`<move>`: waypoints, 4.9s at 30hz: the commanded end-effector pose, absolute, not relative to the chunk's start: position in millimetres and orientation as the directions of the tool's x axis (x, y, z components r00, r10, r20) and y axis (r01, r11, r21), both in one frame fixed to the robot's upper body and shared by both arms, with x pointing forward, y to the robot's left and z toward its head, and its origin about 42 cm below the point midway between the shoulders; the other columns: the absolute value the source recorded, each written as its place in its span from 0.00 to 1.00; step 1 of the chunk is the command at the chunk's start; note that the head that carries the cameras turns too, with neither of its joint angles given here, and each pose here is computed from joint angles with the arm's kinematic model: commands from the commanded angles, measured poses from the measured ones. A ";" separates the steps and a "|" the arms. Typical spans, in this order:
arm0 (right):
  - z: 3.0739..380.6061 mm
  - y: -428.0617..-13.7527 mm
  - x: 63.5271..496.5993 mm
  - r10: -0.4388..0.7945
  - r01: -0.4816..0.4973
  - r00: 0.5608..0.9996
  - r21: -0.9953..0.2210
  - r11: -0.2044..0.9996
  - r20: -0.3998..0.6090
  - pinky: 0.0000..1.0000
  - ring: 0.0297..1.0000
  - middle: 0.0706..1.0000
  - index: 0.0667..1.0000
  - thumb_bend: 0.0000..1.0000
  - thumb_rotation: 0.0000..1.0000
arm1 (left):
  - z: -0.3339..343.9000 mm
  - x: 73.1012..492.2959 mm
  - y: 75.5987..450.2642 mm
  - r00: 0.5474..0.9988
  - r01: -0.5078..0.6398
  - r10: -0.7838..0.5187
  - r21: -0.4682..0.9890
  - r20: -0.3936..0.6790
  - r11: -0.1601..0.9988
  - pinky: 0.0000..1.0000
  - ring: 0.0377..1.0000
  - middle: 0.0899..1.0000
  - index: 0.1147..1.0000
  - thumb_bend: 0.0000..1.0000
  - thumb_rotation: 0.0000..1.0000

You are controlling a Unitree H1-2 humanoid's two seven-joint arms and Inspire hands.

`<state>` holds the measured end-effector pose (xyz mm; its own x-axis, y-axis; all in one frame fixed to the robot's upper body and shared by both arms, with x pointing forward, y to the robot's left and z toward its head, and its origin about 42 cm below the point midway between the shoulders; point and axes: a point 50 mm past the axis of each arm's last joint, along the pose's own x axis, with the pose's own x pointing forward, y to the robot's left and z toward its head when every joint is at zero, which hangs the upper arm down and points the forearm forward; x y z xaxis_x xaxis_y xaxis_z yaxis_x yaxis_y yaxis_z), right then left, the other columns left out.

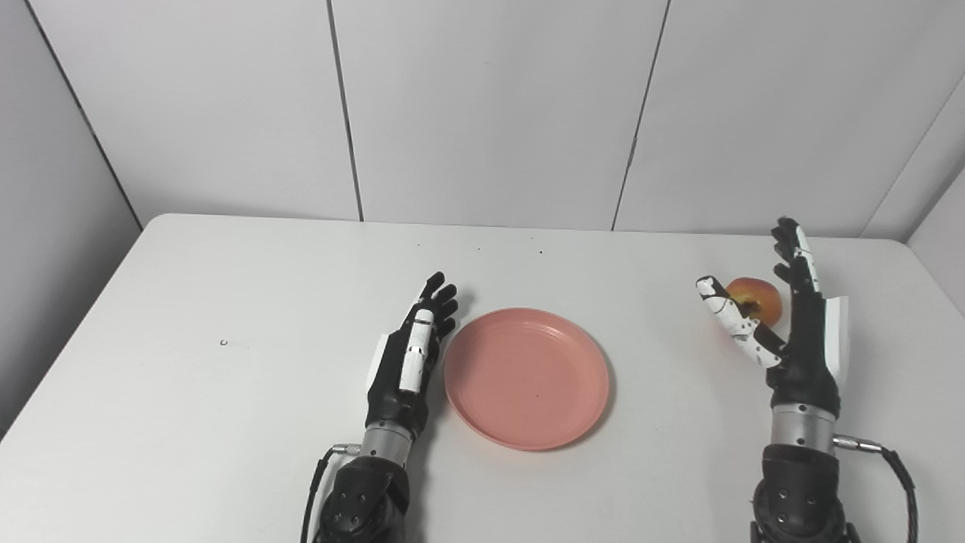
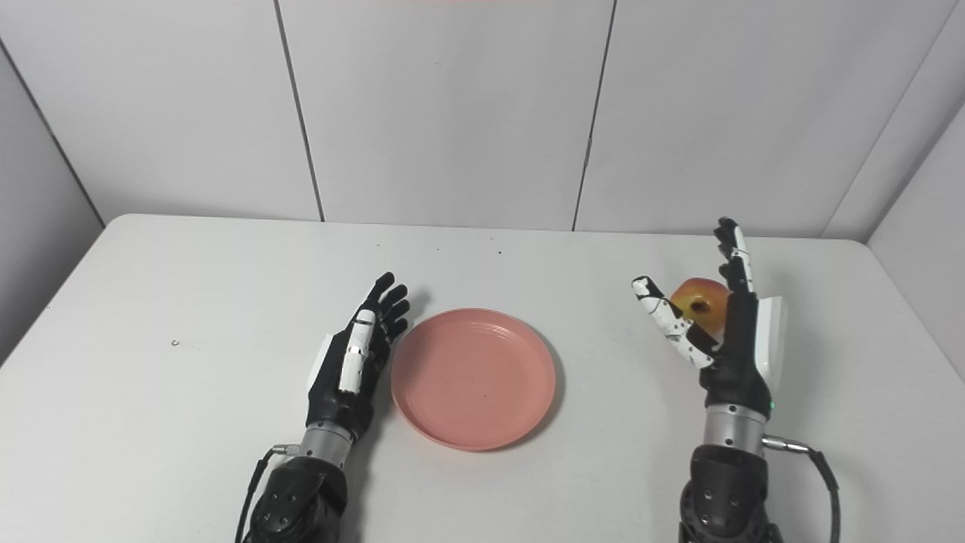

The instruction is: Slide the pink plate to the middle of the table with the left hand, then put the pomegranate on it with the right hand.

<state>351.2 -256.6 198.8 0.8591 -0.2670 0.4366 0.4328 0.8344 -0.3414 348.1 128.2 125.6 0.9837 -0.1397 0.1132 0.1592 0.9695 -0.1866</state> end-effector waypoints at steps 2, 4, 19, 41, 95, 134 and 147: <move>216.1 -267.7 360.6 -0.286 0.476 0.838 -0.365 0.800 0.464 0.88 0.90 0.89 0.89 0.67 0.51 | 135.4 348.9 126.9 0.976 0.184 -0.157 -0.184 0.154 0.965 0.95 0.93 0.92 0.90 0.31 1.00; 216.6 -273.3 364.8 -0.289 0.480 0.842 -0.390 0.786 0.455 0.88 0.90 0.89 0.90 0.69 0.49 | 135.1 349.0 127.3 0.975 0.187 -0.160 -0.180 0.154 0.966 0.95 0.93 0.92 0.90 0.32 1.00; 223.4 -297.2 397.9 -0.333 0.502 0.863 -0.568 0.652 0.381 0.75 0.86 0.90 0.89 0.83 0.41 | 135.5 346.4 128.2 0.974 0.194 -0.169 -0.167 0.152 0.967 0.95 0.93 0.92 0.90 0.31 1.00; 218.5 -310.0 440.7 -0.333 0.434 0.900 -0.633 0.641 0.280 0.68 0.81 0.85 0.86 0.87 0.32 | 133.6 346.2 134.9 0.970 0.206 -0.179 -0.163 0.167 0.965 0.95 0.94 0.92 0.91 0.29 1.00; 175.9 -322.8 463.5 -0.378 0.399 0.908 -0.648 0.649 0.179 0.39 0.39 0.42 0.51 0.52 0.00 | 135.7 345.0 132.5 0.969 0.204 -0.175 -0.165 0.174 0.965 0.94 0.93 0.92 0.90 0.30 1.00; 238.3 -220.6 394.8 -0.118 0.346 0.863 -0.403 0.847 0.492 0.41 0.40 0.45 0.49 0.51 0.00 | 136.5 340.3 132.5 0.969 0.201 -0.172 -0.162 0.177 0.966 0.94 0.93 0.92 0.89 0.31 1.00; 231.9 -157.6 369.0 0.090 0.145 0.857 -0.405 0.903 0.508 0.35 0.38 0.44 0.51 0.51 0.00 | 139.0 343.7 131.7 0.971 0.182 -0.153 -0.153 0.184 0.971 0.92 0.92 0.91 0.89 0.31 1.00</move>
